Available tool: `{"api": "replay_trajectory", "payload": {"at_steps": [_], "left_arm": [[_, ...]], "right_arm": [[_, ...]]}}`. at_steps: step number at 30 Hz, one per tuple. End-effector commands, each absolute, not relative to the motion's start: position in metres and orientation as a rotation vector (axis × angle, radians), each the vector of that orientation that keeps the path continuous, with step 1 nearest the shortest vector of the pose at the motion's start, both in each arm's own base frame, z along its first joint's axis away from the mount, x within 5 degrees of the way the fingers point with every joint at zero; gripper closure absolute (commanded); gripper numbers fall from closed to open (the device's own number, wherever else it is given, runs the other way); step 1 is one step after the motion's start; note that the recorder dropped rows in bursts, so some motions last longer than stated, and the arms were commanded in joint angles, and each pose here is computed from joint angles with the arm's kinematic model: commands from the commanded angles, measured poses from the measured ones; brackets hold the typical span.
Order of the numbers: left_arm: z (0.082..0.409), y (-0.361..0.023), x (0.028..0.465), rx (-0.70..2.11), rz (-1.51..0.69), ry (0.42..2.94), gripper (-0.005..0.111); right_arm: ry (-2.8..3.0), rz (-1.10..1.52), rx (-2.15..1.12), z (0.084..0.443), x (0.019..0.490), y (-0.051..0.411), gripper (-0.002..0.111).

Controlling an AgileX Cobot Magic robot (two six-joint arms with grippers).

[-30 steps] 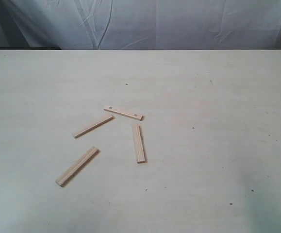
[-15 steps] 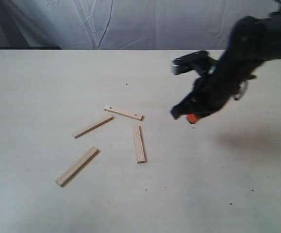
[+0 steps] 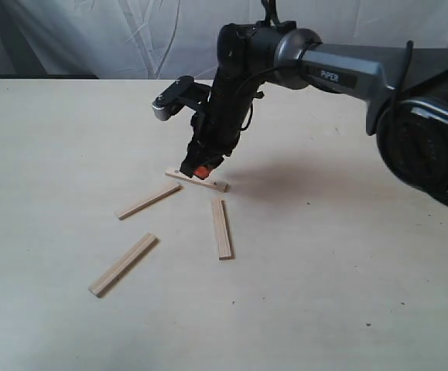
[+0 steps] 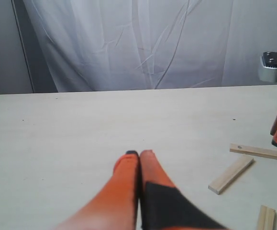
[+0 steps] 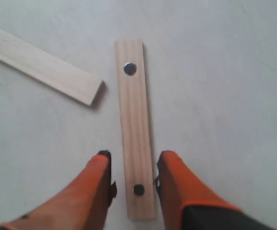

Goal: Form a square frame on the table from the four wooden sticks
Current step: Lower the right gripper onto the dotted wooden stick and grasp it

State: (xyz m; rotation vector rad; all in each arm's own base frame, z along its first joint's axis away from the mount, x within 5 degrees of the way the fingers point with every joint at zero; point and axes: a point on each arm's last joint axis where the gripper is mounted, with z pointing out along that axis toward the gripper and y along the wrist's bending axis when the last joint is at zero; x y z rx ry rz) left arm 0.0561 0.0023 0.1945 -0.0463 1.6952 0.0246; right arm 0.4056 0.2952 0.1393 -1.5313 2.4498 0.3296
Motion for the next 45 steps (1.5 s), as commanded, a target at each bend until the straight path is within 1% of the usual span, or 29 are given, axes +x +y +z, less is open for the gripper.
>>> {"api": "replay_trajectory", "payload": {"at_steps": [1,9,10,11,14,15,18,22,27,32,33,35,36,37,38,39,42,45], "left_arm": [[0.195,0.002,0.056,-0.048,0.023,1.684,0.107],[0.195,0.002,0.056,-0.048,0.023,1.684,0.107],[0.195,0.002,0.056,-0.048,0.023,1.684,0.107],[0.195,0.002,0.056,-0.048,0.023,1.684,0.107],[0.195,0.002,0.056,-0.048,0.023,1.684,0.107],[0.195,0.002,0.056,-0.048,0.023,1.684,0.107],[0.195,0.002,0.056,-0.048,0.023,1.684,0.107],[0.195,0.002,0.056,-0.048,0.023,1.684,0.107],[0.195,0.002,0.056,-0.048,0.023,1.684,0.107],[0.195,0.002,0.056,-0.048,0.023,1.684,0.107],[0.195,0.002,0.056,-0.048,0.023,1.684,0.107],[0.195,0.002,0.056,-0.048,0.023,1.684,0.107],[0.195,0.002,0.056,-0.048,0.023,1.684,0.107],[0.195,0.002,0.056,-0.048,0.023,1.684,0.107],[0.195,0.002,0.056,-0.048,0.023,1.684,0.107],[0.195,0.002,0.056,-0.048,0.023,1.684,0.107],[0.195,0.002,0.056,-0.048,0.023,1.684,0.107],[0.195,0.002,0.056,-0.048,0.023,1.684,0.107]], "right_arm": [[2.337,0.311,-1.650,0.130,0.407,0.312,0.074],[2.335,0.159,-1.770,0.099,0.408,0.310,0.075],[2.338,0.145,-1.788,0.098,0.407,0.309,0.078],[2.336,0.136,-1.812,0.097,0.407,0.307,0.084],[2.320,0.112,-1.893,0.096,0.405,0.304,0.107],[2.314,0.099,-1.916,0.096,0.404,0.303,0.109],[2.306,0.060,-1.935,0.098,0.405,0.301,0.105],[2.276,0.049,-1.909,0.110,0.407,0.302,0.097],[2.244,-0.053,-1.858,0.126,0.413,0.299,0.097],[2.302,-0.086,-1.794,0.119,0.413,0.300,0.097],[2.304,-0.089,-1.805,0.119,0.409,0.304,0.095],[2.302,-0.088,-1.830,0.119,0.404,0.309,0.079],[2.303,-0.088,-1.842,0.119,0.401,0.311,0.063],[2.309,-0.088,-1.849,0.118,0.400,0.311,0.058],[2.327,-0.067,-1.851,0.119,0.398,0.311,0.056],[2.335,-0.064,-1.855,0.120,0.397,0.310,0.057],[2.314,-0.057,-1.759,0.142,0.402,0.308,0.058],[2.328,-0.031,-1.698,0.144,0.412,0.299,0.058]]}}
